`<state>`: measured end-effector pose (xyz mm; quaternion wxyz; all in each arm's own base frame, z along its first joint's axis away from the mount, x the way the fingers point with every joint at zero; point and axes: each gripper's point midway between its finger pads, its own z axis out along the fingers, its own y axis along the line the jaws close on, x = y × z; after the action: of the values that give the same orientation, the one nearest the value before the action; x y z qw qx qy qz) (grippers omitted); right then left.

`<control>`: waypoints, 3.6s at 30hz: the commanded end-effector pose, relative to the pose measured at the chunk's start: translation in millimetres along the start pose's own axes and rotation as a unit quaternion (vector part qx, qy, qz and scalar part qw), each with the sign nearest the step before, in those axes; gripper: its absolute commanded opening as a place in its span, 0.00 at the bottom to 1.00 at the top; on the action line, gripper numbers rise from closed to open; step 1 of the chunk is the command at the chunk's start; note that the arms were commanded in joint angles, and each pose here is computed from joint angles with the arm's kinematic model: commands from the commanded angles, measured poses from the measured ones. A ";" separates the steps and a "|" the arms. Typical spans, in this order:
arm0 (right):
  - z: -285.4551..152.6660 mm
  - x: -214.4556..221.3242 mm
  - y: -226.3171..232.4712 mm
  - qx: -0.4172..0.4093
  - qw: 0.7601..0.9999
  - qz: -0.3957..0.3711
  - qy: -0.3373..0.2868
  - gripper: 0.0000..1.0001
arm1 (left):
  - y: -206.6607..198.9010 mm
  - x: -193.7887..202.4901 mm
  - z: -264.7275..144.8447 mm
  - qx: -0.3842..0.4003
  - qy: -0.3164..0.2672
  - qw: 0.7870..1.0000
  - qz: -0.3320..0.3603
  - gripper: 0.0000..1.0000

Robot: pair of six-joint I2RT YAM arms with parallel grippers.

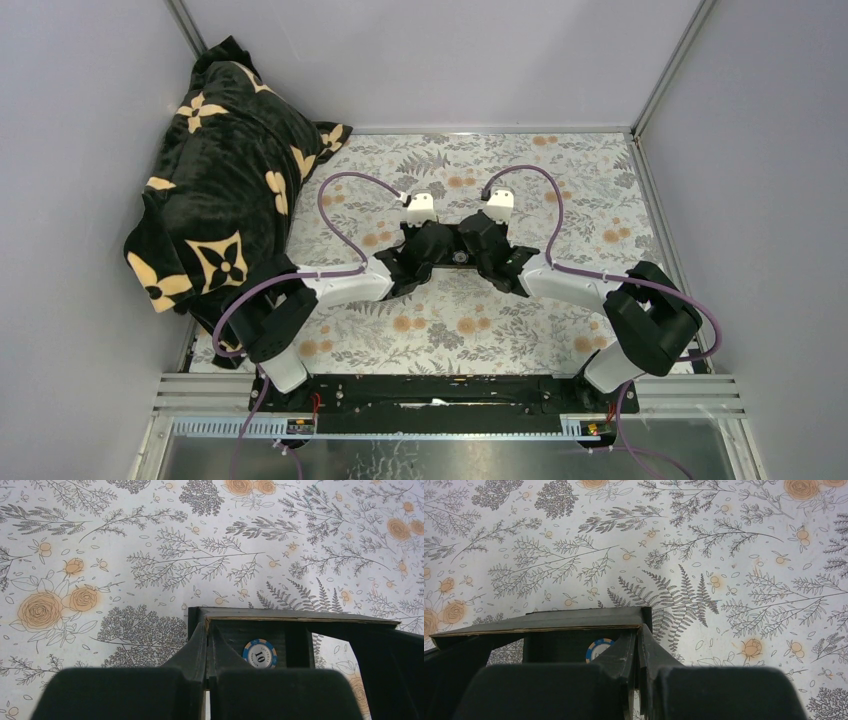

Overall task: Fold the paper box
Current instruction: Close the paper box at the center of the board.

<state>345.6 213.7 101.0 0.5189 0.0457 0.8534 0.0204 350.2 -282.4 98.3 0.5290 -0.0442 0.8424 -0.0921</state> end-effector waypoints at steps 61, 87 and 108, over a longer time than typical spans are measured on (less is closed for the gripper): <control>-35.1 66.8 39.4 -0.064 0.997 0.013 0.029 0.00 | -13.7 71.1 -29.3 0.061 0.032 0.997 -0.021 0.00; -47.5 77.7 39.1 -0.100 0.993 0.012 0.055 0.42 | 0.2 83.8 -29.6 0.036 0.038 0.999 -0.005 0.00; -99.0 68.2 42.9 -0.204 0.973 0.024 0.103 0.56 | -0.5 87.4 -24.5 0.028 0.041 0.999 0.005 0.00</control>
<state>242.7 262.7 75.7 0.4365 -0.0313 0.8804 0.1824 289.6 -287.4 33.8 0.4960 -0.0188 0.8614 -0.1079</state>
